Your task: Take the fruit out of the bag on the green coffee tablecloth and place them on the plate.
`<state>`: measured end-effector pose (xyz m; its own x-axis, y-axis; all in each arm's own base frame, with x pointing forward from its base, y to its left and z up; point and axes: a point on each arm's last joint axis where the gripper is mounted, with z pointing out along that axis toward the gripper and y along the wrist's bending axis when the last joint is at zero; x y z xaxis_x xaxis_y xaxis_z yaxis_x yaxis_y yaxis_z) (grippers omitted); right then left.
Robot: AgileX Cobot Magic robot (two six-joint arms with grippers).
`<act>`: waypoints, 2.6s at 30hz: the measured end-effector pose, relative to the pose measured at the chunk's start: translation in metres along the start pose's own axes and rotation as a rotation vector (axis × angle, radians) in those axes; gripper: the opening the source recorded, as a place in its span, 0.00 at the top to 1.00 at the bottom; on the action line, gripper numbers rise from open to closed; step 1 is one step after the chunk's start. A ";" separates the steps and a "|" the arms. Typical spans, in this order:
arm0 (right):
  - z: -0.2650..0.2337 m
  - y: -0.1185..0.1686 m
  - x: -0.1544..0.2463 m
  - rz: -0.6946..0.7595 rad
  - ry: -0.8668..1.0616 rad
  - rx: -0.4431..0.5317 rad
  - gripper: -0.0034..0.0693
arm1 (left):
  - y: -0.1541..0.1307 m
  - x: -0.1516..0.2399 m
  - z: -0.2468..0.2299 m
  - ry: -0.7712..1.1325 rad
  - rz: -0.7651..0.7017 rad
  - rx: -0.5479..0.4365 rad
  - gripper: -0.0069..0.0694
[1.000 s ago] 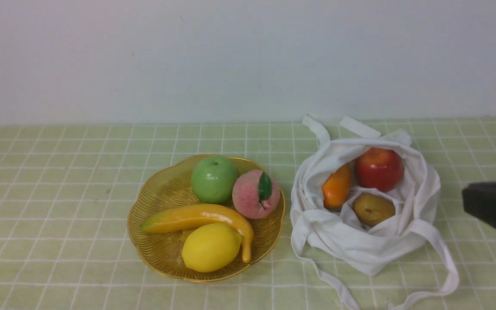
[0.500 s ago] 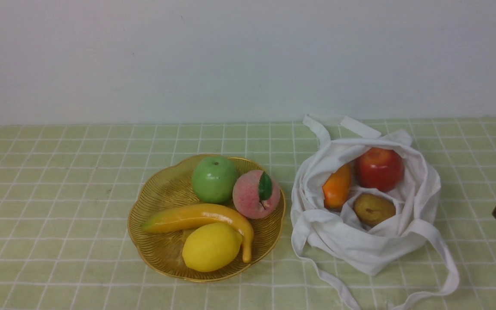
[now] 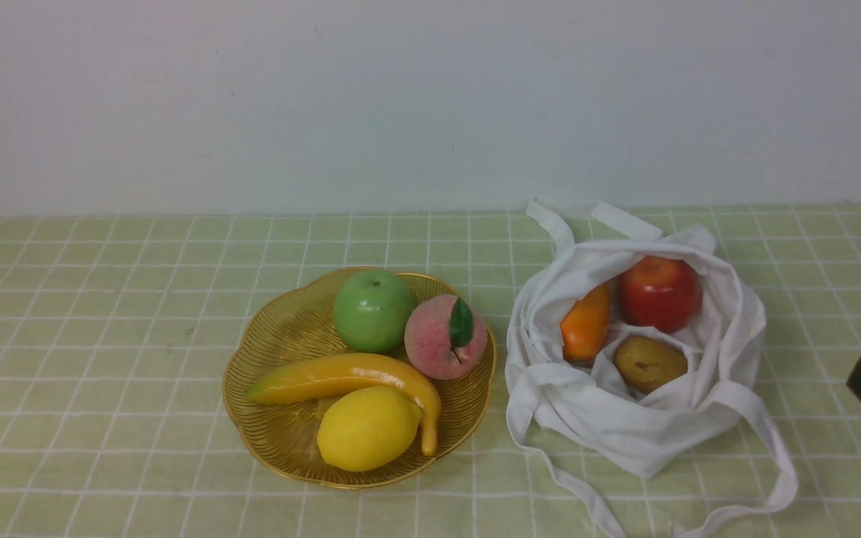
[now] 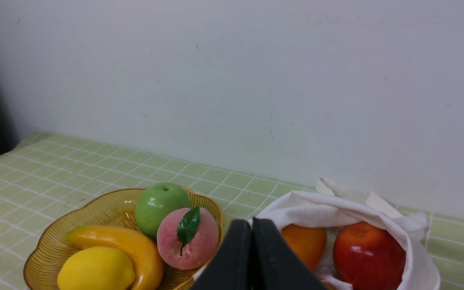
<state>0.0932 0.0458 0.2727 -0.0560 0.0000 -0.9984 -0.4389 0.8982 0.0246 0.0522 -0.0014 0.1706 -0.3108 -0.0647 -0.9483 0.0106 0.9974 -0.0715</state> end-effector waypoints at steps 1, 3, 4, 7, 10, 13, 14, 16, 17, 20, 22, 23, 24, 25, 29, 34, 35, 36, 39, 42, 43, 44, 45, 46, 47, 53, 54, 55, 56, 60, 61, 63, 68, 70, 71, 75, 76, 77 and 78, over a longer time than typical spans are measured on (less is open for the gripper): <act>0.000 0.000 0.000 0.000 0.001 0.000 0.97 | 0.000 0.000 0.000 0.000 0.000 0.000 0.92; 0.000 0.000 0.000 0.000 0.003 -0.001 0.97 | 0.000 0.000 0.000 0.000 0.000 0.000 0.92; 0.000 0.000 0.001 0.000 0.004 -0.001 0.97 | 0.000 0.000 0.000 0.000 0.000 0.000 0.92; -0.005 -0.001 0.004 -0.013 -0.008 0.008 0.97 | 0.000 0.000 0.000 0.000 0.000 0.000 0.92; -0.013 -0.005 0.012 -0.039 -0.024 0.046 0.97 | 0.000 0.000 0.000 0.000 0.000 0.000 0.92; -0.024 -0.012 0.032 -0.062 -0.001 0.126 0.97 | 0.000 0.000 0.000 0.000 0.000 0.000 0.92; -0.027 -0.014 0.039 -0.062 0.011 0.174 0.97 | 0.000 0.000 0.000 0.000 0.000 0.000 0.92; -0.034 -0.017 0.054 -0.062 0.040 0.228 0.97 | 0.000 0.000 0.000 0.000 0.000 0.000 0.92; -0.039 -0.019 0.066 -0.061 0.057 0.279 0.97 | 0.000 0.000 0.000 0.000 0.000 0.000 0.92; -0.045 -0.022 0.084 -0.055 0.077 0.347 0.97 | 0.000 0.000 0.000 0.000 0.000 0.000 0.92; -0.046 -0.022 0.088 -0.049 0.089 0.368 0.97 | 0.000 0.000 0.000 0.000 0.000 0.000 0.92; -0.047 -0.023 0.091 -0.040 0.105 0.383 0.97 | 0.000 0.000 0.000 0.000 0.000 0.000 0.92; -0.047 -0.023 0.091 -0.039 0.110 0.384 0.97 | 0.000 0.000 0.000 0.000 0.000 0.000 0.92; -0.048 -0.023 0.093 -0.026 0.134 0.392 0.97 | 0.000 0.000 0.000 0.000 0.000 0.000 0.92; -0.048 -0.023 0.094 0.002 0.151 0.399 0.97 | 0.000 0.000 0.000 0.000 0.000 0.000 0.92; -0.048 -0.023 0.094 0.036 0.145 0.401 0.97 | 0.000 0.000 0.000 0.000 0.000 0.000 0.92; -0.048 -0.023 0.094 0.037 0.145 0.401 0.97 | 0.000 0.000 0.000 0.000 0.000 0.000 0.92; -0.048 -0.023 0.094 0.038 0.145 0.401 0.97 | 0.000 0.000 0.000 0.000 0.000 0.000 0.92; -0.048 -0.023 0.094 0.040 0.145 0.402 0.97 | 0.000 0.000 0.000 0.000 0.000 0.000 0.92; -0.048 -0.023 0.094 0.040 0.145 0.402 0.97 | 0.000 0.000 0.000 0.000 0.000 0.000 0.92; -0.048 -0.023 0.094 0.040 0.145 0.402 0.97 | 0.000 0.000 0.000 0.000 0.000 0.000 0.92; -0.048 -0.023 0.094 0.040 0.145 0.402 0.97 | 0.000 0.000 0.000 0.000 0.000 0.000 0.92; -0.048 -0.023 0.094 0.041 0.144 0.402 0.97 | 0.000 0.000 0.000 0.000 0.000 0.000 0.92; -0.048 -0.023 0.094 0.041 0.145 0.402 0.97 | 0.000 0.000 0.000 0.000 0.000 0.000 0.92; -0.048 -0.023 0.094 0.042 0.145 0.402 0.97 | 0.000 0.000 0.000 0.000 0.000 0.000 0.92; -0.048 -0.023 0.094 0.043 0.145 0.402 0.97 | 0.000 0.000 0.000 0.000 0.000 0.000 0.92; -0.048 -0.023 0.094 0.043 0.145 0.402 0.97 | 0.000 0.000 0.000 0.000 0.000 0.000 0.92; -0.048 -0.023 0.094 0.043 0.145 0.402 0.97 | 0.000 0.000 0.000 0.000 0.000 0.000 0.92; -0.048 -0.023 0.094 0.043 0.145 0.402 0.97 | 0.000 0.000 0.000 0.000 0.000 0.000 0.92; -0.048 -0.023 0.094 0.043 0.145 0.402 0.97 | 0.000 0.000 0.000 0.000 0.000 0.000 0.92; -0.048 -0.023 0.094 0.043 0.145 0.402 0.97 | 0.000 0.000 0.000 0.000 0.000 0.000 0.92; -0.048 -0.023 0.094 0.043 0.145 0.402 0.97 | 0.000 0.000 0.000 0.000 0.000 0.000 0.92; -0.048 -0.023 0.094 0.043 0.145 0.402 0.97 | 0.000 0.000 0.000 0.000 0.000 0.000 0.92; -0.048 -0.023 0.094 0.043 0.145 0.402 0.97 | 0.000 0.000 0.000 0.000 0.000 0.000 0.92; -0.048 -0.023 0.094 0.043 0.145 0.402 0.97 | 0.000 0.000 0.000 0.000 0.000 0.000 0.92; -0.048 -0.023 0.094 0.043 0.145 0.402 0.97 | 0.000 0.000 0.000 0.000 0.000 0.000 0.92; -0.048 -0.023 0.094 0.043 0.145 0.402 0.97 | 0.000 0.000 0.000 0.000 0.000 0.000 0.92; -0.048 -0.023 0.094 0.043 0.145 0.402 0.97 | 0.000 0.000 0.000 0.000 0.000 0.000 0.92; -0.048 -0.023 0.094 0.043 0.145 0.402 0.97 | 0.000 0.000 0.000 0.000 0.000 0.000 0.92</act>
<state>0.0549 0.0038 0.1802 -0.2042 0.0048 -0.9789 -0.0509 0.9986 0.0155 0.0522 -0.0014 0.1706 -0.3108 -0.0647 -0.9483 0.0106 0.9974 -0.0715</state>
